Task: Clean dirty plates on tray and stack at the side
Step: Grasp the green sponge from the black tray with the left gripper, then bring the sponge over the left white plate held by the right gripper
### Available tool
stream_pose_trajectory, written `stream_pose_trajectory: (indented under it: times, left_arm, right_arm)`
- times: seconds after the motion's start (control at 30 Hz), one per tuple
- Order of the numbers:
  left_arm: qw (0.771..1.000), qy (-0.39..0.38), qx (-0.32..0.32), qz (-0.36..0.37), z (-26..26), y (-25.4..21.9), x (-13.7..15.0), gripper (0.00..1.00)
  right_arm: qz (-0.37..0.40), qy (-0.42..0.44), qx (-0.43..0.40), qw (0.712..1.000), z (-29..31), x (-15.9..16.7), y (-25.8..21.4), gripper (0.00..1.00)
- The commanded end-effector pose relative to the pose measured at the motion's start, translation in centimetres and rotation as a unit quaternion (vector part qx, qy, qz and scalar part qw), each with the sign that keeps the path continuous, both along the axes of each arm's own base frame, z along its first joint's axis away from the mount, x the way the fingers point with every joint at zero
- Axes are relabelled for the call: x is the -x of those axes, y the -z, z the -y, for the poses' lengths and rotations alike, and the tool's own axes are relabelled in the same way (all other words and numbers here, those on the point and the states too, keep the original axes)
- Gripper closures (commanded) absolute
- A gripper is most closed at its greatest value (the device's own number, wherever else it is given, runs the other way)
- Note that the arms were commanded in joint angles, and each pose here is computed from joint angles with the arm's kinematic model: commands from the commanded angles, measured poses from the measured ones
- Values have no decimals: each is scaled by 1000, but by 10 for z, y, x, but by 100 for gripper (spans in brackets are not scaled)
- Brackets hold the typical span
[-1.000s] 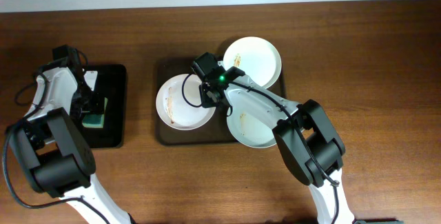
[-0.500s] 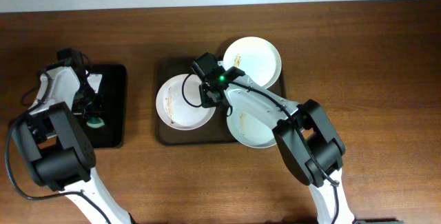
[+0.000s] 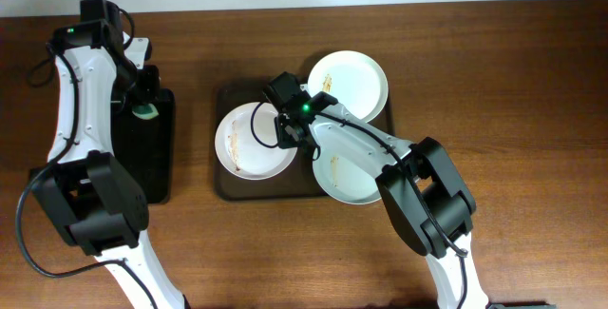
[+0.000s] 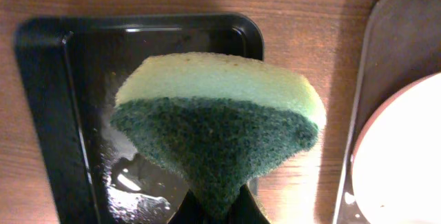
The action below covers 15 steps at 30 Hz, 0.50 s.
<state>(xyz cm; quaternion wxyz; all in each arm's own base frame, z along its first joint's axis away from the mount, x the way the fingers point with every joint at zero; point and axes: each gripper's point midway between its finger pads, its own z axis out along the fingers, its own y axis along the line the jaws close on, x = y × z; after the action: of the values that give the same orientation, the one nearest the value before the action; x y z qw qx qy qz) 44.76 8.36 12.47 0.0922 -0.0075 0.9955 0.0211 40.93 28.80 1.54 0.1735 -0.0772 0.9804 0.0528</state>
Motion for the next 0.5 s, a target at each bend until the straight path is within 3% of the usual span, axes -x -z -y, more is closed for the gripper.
stream_pose_trajectory:
  times: [0.0,0.3,0.47]
  left_arm:
    - [999,-36,11,7,-1,-3,-1,99]
    - [991,-120,-56,-23,-26,-3,17,99]
    - [994,-107,-12,-20,-9,-1,14,99]
  right_arm:
    - [-1,2,4,1000,1,-1,3,96]
    - [-1,2,4,1000,1,-1,3,96]
    - [-1,2,3,1000,0,-1,2,96]
